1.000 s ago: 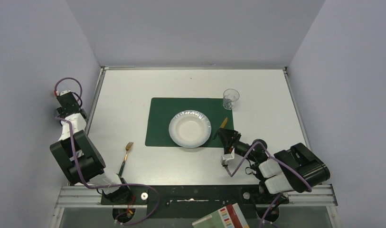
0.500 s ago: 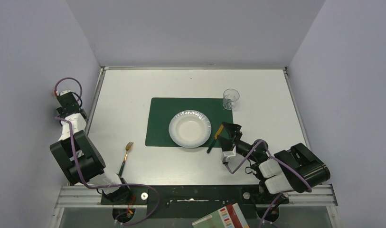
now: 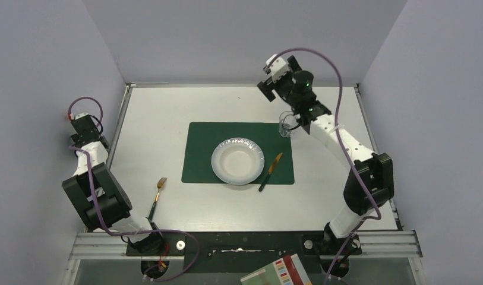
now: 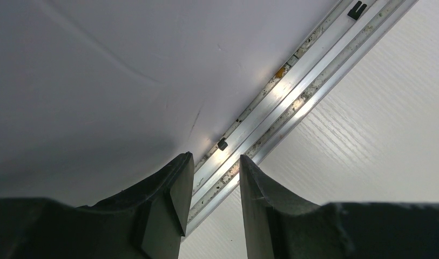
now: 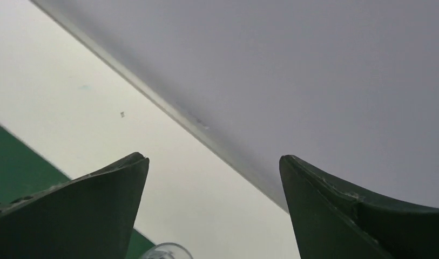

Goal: Set the dinner table for one person
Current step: Place the knife on the napkin.

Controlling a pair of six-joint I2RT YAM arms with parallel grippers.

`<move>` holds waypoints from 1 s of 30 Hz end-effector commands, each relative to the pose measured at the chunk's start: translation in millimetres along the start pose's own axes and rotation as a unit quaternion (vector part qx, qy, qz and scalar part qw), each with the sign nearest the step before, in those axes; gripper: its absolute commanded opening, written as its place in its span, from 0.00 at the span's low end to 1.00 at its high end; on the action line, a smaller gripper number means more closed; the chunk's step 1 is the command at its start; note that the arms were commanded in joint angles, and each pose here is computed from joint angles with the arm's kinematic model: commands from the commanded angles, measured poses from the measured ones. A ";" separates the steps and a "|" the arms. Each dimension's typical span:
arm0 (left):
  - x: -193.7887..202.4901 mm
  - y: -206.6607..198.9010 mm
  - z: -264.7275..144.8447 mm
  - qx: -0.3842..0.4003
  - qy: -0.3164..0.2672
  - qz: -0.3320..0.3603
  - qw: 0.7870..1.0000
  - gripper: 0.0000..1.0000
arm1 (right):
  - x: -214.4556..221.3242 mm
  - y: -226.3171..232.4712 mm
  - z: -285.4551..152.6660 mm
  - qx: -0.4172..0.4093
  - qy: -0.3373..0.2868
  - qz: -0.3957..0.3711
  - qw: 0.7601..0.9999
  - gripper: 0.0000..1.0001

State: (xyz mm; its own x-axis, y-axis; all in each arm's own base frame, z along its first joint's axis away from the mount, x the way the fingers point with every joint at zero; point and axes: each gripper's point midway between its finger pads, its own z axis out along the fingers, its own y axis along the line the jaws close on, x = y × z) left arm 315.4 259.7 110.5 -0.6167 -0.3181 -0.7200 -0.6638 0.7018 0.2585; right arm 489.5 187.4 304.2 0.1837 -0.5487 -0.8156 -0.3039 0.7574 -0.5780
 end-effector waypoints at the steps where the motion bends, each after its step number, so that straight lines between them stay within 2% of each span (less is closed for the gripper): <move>1: -23.6 5.9 -3.0 -0.010 -0.034 -0.010 0.999 0.36 | 75.7 78.7 -53.5 -0.304 0.240 0.223 0.894 0.97; 2: -23.3 6.6 -3.0 -0.012 -0.034 -0.011 0.999 0.36 | 69.9 80.7 -55.0 -0.323 0.247 0.233 0.883 0.98; 3: -23.2 7.1 -3.3 -0.012 -0.035 -0.010 0.999 0.36 | 65.7 78.2 -53.4 -0.312 0.252 0.239 0.884 0.97; 4: -22.7 7.1 -3.2 -0.012 -0.035 -0.010 0.999 0.36 | 66.7 68.7 -49.3 -0.274 0.255 0.228 0.899 0.98; 7: -22.9 7.4 -2.9 -0.013 -0.036 -0.009 0.999 0.36 | 59.7 45.4 -52.5 -0.148 0.244 0.075 0.956 0.98; 9: -23.3 7.7 -2.7 -0.014 -0.036 -0.009 0.999 0.36 | 45.8 40.7 -68.7 -0.075 0.238 -0.031 0.968 0.98; 10: -23.5 8.0 -2.7 -0.015 -0.036 -0.010 0.999 0.36 | 34.8 26.5 -75.5 -0.003 0.225 -0.030 0.974 0.98; 11: -23.3 8.1 -2.6 -0.015 -0.036 -0.009 0.999 0.36 | 27.7 3.2 -82.2 0.087 0.203 0.019 0.975 0.98; 12: -23.2 8.7 -2.3 -0.017 -0.036 -0.009 0.999 0.36 | 30.2 -30.3 -97.8 0.192 0.195 0.099 0.957 0.98; 13: -22.3 8.9 -1.8 -0.018 -0.035 -0.008 0.999 0.36 | 42.4 -49.4 -109.9 0.249 0.191 0.200 0.928 0.98; 14: -22.8 9.2 -1.6 -0.019 -0.035 -0.008 0.999 0.36 | 48.5 -49.8 -104.8 0.184 0.182 0.278 0.925 0.99; 15: -22.6 9.8 -1.3 -0.021 -0.034 -0.008 0.999 0.36 | 57.9 -54.0 -103.7 0.143 0.184 0.343 0.910 0.95; 17: -23.0 9.3 -1.5 -0.020 -0.034 -0.007 0.999 0.36 | 60.3 -64.3 -107.1 0.145 0.198 0.418 0.875 0.90; 18: -23.3 9.2 -1.5 -0.021 -0.034 -0.008 0.999 0.37 | 54.5 -55.3 -106.1 0.124 0.197 0.430 0.872 0.88; 20: -22.9 8.9 -1.8 -0.020 -0.034 -0.008 0.999 0.37 | 39.9 -36.3 -107.2 0.070 0.180 0.427 0.883 0.86; 23: -22.5 9.8 -2.1 -0.021 -0.034 -0.009 0.999 0.36 | 34.0 -19.6 -110.0 0.069 0.189 0.422 0.884 0.85; 25: -22.2 9.8 -2.8 -0.020 -0.034 -0.008 0.999 0.36 | 31.3 -5.2 -110.8 0.055 0.196 0.387 0.899 0.90; 26: -22.8 9.4 -3.3 -0.018 -0.035 -0.008 0.999 0.37 | 32.9 -0.1 -112.5 0.059 0.205 0.383 0.899 0.94; 28: -23.3 7.9 -4.0 -0.015 -0.035 -0.009 0.999 0.37 | 35.2 13.6 -115.6 0.033 0.221 0.410 0.885 0.98; 30: -23.6 7.1 -4.0 -0.013 -0.034 -0.010 0.999 0.37 | 45.1 16.5 -123.8 0.049 0.254 0.467 0.846 0.98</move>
State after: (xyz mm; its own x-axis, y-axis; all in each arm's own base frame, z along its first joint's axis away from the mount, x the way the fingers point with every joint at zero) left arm 313.7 261.4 111.2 -0.6245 -0.3102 -0.7168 -0.6618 0.6975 0.2747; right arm 386.1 142.4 273.8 -0.4397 0.0820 -0.8944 -0.1359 0.9783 0.1565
